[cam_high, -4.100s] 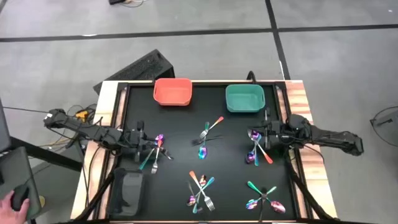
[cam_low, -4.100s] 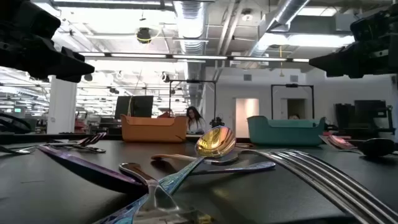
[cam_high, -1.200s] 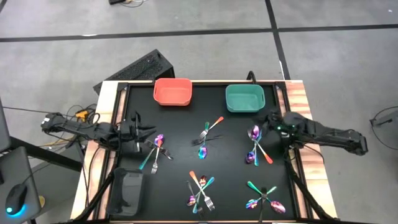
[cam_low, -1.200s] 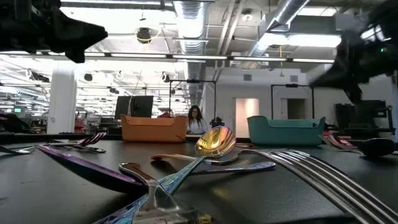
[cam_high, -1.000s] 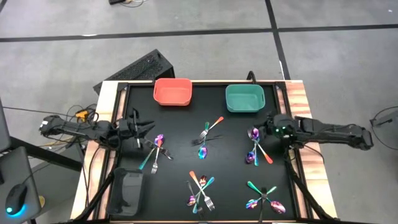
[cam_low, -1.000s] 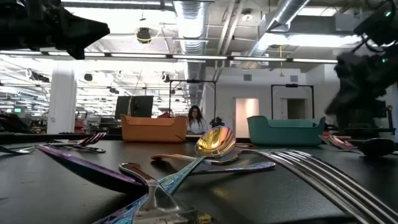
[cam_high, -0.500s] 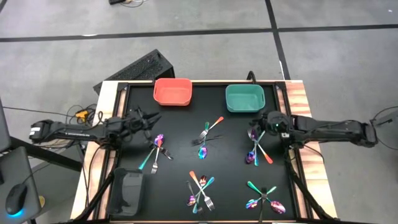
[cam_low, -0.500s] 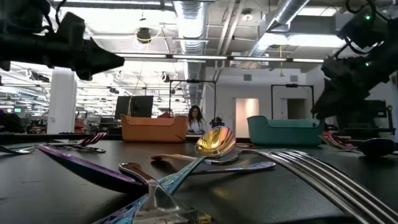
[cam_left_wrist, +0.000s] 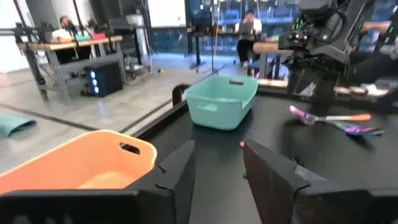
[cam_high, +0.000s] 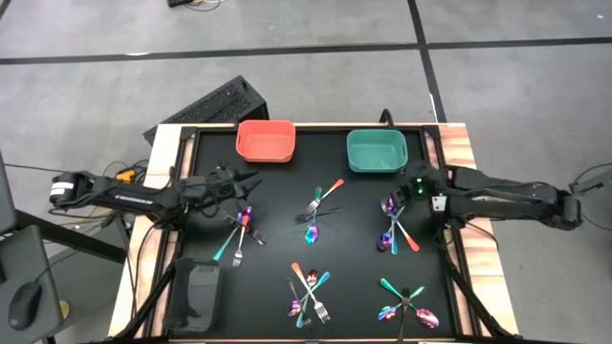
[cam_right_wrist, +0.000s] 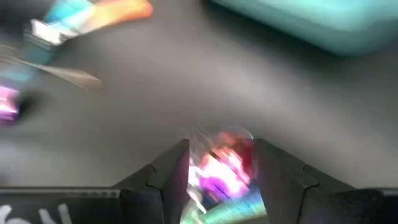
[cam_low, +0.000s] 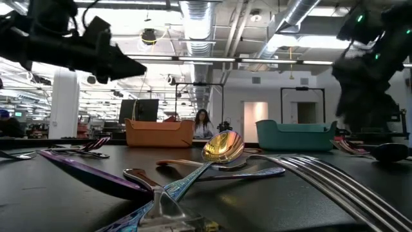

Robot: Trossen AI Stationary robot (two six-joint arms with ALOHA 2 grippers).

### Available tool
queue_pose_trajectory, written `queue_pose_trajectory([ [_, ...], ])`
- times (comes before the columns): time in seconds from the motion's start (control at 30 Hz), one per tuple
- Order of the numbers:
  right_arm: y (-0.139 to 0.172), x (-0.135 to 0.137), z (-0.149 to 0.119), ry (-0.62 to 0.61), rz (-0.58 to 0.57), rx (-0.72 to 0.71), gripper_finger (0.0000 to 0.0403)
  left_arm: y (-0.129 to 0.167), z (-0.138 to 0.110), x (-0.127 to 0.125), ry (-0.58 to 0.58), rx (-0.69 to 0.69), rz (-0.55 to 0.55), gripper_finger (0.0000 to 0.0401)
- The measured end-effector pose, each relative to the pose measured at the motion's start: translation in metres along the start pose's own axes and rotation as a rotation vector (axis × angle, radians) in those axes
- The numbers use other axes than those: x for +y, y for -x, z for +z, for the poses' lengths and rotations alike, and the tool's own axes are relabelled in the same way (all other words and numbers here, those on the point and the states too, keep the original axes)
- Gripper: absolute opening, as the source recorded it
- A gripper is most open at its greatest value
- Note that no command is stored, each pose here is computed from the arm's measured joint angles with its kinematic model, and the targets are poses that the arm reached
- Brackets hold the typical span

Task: Sort silverware by color (type)
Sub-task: Put the blue spoon into the blue bin

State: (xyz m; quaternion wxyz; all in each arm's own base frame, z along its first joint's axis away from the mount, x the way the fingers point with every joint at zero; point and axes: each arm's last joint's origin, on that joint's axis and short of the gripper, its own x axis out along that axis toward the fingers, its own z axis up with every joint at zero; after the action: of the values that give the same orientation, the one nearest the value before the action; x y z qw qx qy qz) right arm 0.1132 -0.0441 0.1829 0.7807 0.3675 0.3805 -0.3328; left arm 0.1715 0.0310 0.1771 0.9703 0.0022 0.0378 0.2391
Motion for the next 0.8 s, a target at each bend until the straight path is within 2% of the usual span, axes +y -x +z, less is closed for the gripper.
queue_pose_trajectory([
  [0.07, -0.006, -0.004, -0.003, -0.029, -0.052, 0.052, 0.0193, -0.007, -0.001, -0.003, -0.001, 0.027, 0.004, 0.0148],
  [0.2, -0.014, -0.005, -0.003, -0.033, -0.079, 0.078, 0.0193, -0.02, -0.004, -0.007, -0.018, 0.082, 0.01, 0.0169],
  [0.47, -0.024, -0.003, -0.001, -0.013, -0.12, 0.09, 0.0193, -0.032, -0.013, -0.012, -0.062, 0.152, 0.017, 0.0171],
  [0.8, -0.041, 0.0, 0.001, 0.03, -0.157, 0.139, 0.0182, -0.032, -0.016, -0.011, -0.07, 0.165, 0.036, 0.0171],
])
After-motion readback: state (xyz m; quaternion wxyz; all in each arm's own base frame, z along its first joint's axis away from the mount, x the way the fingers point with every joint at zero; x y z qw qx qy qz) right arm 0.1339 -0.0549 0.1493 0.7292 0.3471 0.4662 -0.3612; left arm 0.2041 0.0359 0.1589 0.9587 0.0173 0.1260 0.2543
